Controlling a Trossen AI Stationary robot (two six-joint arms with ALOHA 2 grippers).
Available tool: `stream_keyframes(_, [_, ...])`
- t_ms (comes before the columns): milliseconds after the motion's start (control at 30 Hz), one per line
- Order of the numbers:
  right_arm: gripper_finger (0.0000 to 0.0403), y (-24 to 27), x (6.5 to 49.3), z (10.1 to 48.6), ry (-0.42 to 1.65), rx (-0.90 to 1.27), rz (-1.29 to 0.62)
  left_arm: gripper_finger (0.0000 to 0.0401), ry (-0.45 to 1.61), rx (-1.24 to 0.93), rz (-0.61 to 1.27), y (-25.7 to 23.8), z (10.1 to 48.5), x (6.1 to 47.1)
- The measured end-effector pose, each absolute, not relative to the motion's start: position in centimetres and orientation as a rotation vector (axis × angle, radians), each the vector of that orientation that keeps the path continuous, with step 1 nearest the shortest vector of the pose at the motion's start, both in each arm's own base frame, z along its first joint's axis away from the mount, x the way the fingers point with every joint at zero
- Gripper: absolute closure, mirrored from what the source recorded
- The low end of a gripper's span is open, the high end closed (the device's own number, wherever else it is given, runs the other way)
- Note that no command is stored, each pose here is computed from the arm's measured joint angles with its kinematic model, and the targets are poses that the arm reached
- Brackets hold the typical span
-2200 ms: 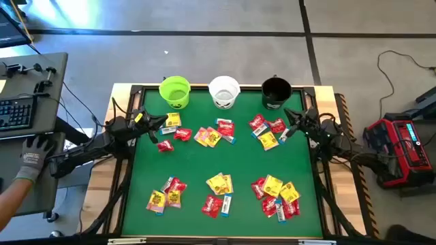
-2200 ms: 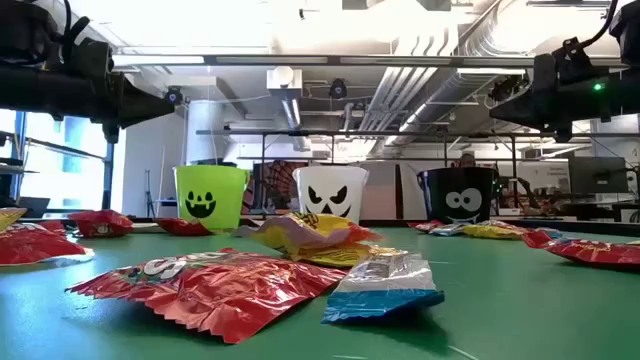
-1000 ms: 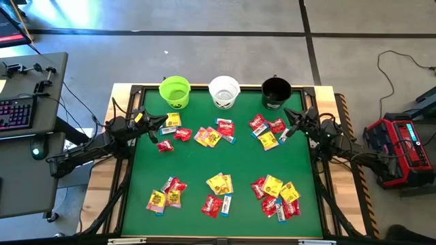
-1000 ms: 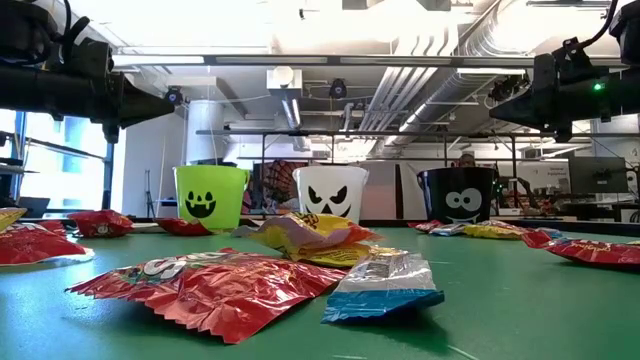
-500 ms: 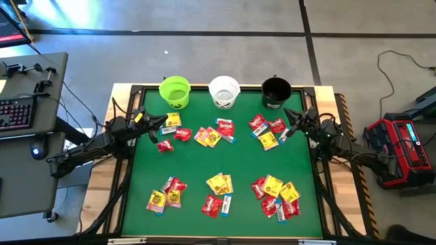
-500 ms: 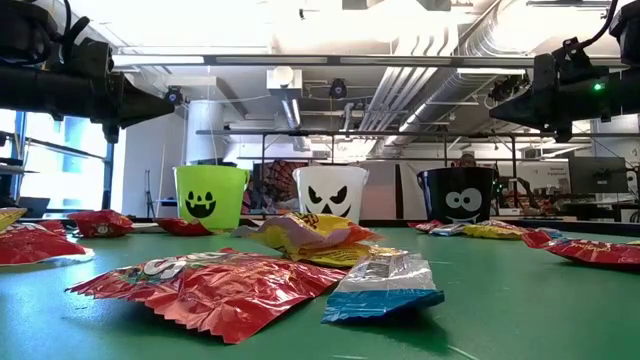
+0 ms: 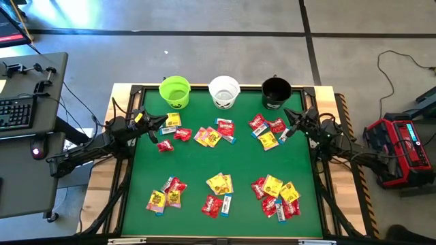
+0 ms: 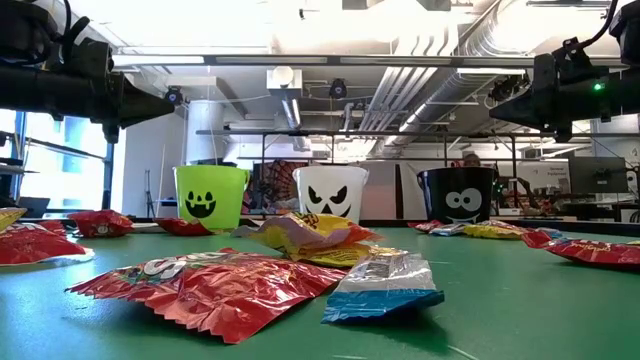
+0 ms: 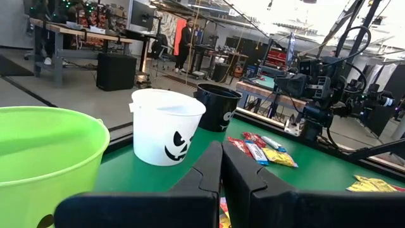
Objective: Sort candy by brand, put in halloween buckets
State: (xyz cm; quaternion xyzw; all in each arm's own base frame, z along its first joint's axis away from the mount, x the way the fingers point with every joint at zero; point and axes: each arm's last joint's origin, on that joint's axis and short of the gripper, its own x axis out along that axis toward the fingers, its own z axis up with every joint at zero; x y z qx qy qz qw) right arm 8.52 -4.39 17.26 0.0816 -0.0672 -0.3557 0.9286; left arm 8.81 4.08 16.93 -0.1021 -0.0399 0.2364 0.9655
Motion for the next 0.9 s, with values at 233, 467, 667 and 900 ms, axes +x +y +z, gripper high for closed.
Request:
stream_keyframes(233, [0.0403, -4.39, 8.52, 17.26, -0.138, 0.167, -0.728, 0.0401, -0.08, -0.206, 0.478, 4.07, 16.94, 8.81])
stream_keyframes(467, [0.0403, -4.39, 8.52, 17.26, -0.138, 0.167, -0.729, 0.0401, -0.081, -0.203, 0.478, 4.08, 16.95, 8.81])
stream_keyframes(667, [0.0403, -4.39, 8.52, 17.26, -0.138, 0.167, -0.729, 0.0401, -0.101, -0.165, 0.497, 4.13, 17.2, 8.77])
stream_keyframes(900, [0.0403, -4.39, 8.52, 17.26, -0.138, 0.167, -0.728, 0.0401, -0.145, -0.33, 0.483, 4.11, 17.24, 8.78])
